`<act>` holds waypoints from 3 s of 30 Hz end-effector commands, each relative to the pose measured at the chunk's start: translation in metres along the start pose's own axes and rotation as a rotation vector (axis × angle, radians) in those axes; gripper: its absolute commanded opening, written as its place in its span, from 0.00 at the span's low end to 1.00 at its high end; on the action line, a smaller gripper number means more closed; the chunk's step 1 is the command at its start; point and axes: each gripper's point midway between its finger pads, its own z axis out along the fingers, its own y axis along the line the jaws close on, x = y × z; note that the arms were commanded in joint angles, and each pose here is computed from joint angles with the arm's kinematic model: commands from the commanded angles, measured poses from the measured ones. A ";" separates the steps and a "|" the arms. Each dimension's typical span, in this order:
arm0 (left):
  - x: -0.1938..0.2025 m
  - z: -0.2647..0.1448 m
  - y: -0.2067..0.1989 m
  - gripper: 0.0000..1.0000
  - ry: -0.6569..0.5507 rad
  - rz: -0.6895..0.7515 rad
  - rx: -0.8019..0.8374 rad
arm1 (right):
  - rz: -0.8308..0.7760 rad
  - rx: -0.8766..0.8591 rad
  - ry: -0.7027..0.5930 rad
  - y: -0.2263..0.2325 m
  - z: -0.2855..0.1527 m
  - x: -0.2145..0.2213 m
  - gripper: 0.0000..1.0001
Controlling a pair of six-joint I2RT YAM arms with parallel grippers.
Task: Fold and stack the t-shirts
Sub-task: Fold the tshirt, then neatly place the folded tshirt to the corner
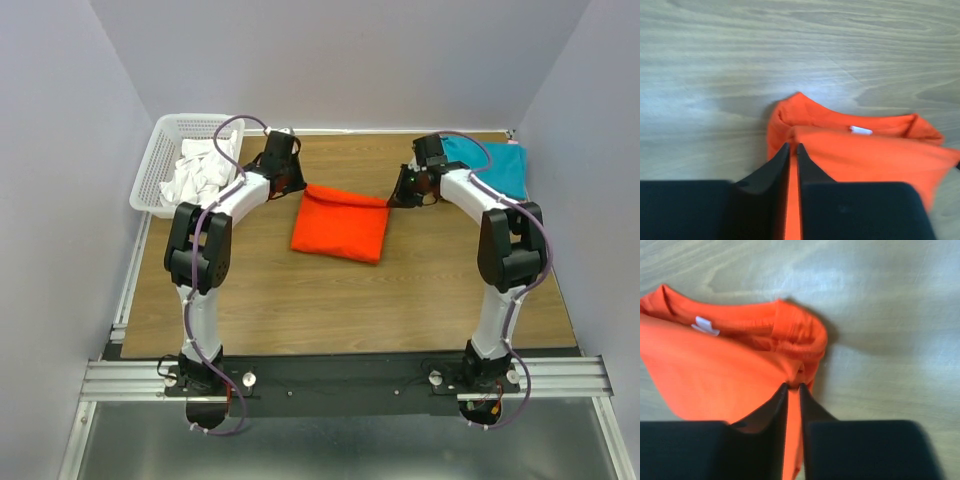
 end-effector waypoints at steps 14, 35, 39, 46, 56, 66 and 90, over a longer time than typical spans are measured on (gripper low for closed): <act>-0.003 -0.052 -0.045 0.98 -0.048 0.047 0.196 | -0.163 -0.442 0.030 0.074 -0.072 0.034 1.00; 0.170 -0.038 0.013 0.98 0.245 -0.023 0.101 | -0.183 -0.244 0.238 0.020 0.000 0.157 1.00; 0.178 -0.055 0.022 0.98 0.237 -0.039 0.085 | -0.199 -0.263 0.205 0.028 -0.009 0.148 1.00; 0.130 -0.098 0.006 0.98 0.071 -0.026 0.124 | -0.254 -0.302 0.011 0.054 -0.060 0.106 1.00; 0.030 -0.197 0.024 0.98 -0.296 -0.075 -0.038 | -0.281 -0.178 -0.164 0.059 -0.066 0.043 1.00; 0.048 -0.220 0.075 0.98 -0.330 -0.177 -0.200 | -0.273 -0.101 -0.039 0.044 -0.001 0.049 0.82; 0.048 -0.226 0.082 0.98 -0.345 -0.191 -0.207 | -0.513 0.228 0.085 0.015 0.085 0.115 0.49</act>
